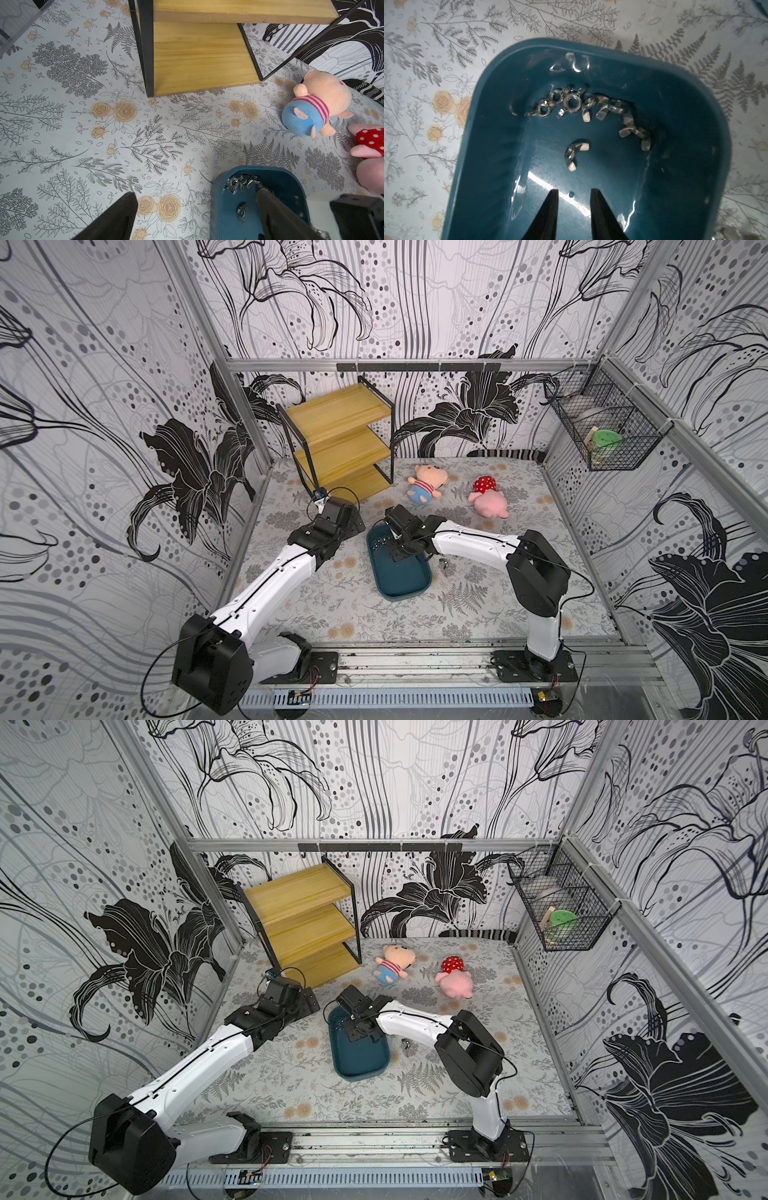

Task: Take out the wing nut from the storage box
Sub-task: Pick up the wing nut from the storage box.

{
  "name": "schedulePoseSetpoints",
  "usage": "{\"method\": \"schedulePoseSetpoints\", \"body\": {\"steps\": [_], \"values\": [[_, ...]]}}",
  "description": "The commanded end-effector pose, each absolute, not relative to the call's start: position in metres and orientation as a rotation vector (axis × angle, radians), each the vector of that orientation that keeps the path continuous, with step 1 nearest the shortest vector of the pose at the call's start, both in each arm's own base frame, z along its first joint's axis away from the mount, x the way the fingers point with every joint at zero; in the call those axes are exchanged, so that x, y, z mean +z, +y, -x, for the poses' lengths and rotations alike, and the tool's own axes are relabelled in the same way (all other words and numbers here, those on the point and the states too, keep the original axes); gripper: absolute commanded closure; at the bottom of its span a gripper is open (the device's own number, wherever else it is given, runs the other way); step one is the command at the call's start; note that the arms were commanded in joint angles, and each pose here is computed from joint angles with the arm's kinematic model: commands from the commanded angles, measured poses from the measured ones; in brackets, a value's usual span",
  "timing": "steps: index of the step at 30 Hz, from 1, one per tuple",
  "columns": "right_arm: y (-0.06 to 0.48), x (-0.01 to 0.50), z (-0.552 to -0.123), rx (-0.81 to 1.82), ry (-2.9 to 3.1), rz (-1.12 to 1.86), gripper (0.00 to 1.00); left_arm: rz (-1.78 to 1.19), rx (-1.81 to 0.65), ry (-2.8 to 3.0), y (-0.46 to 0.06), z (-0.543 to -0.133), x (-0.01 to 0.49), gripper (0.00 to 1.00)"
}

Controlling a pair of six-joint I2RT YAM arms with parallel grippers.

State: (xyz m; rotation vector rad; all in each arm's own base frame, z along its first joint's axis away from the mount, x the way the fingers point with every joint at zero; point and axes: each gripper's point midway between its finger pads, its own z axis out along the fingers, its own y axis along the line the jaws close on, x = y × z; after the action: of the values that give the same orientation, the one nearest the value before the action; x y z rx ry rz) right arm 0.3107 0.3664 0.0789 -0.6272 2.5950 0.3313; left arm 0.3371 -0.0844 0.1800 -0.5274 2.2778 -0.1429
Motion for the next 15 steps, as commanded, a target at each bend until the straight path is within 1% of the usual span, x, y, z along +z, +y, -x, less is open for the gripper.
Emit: {"method": "schedulePoseSetpoints", "body": {"steps": [1, 15], "values": [[0.378, 0.076, -0.318, 0.359, 2.591, 0.591, 0.68, 0.526, -0.144, 2.253, -0.082, -0.336, 0.186, 0.05], [0.381, 0.051, -0.324, 0.315, 2.625, 0.579, 0.70, 0.524, -0.142, 2.252, -0.082, -0.335, 0.187, 0.05]]}}
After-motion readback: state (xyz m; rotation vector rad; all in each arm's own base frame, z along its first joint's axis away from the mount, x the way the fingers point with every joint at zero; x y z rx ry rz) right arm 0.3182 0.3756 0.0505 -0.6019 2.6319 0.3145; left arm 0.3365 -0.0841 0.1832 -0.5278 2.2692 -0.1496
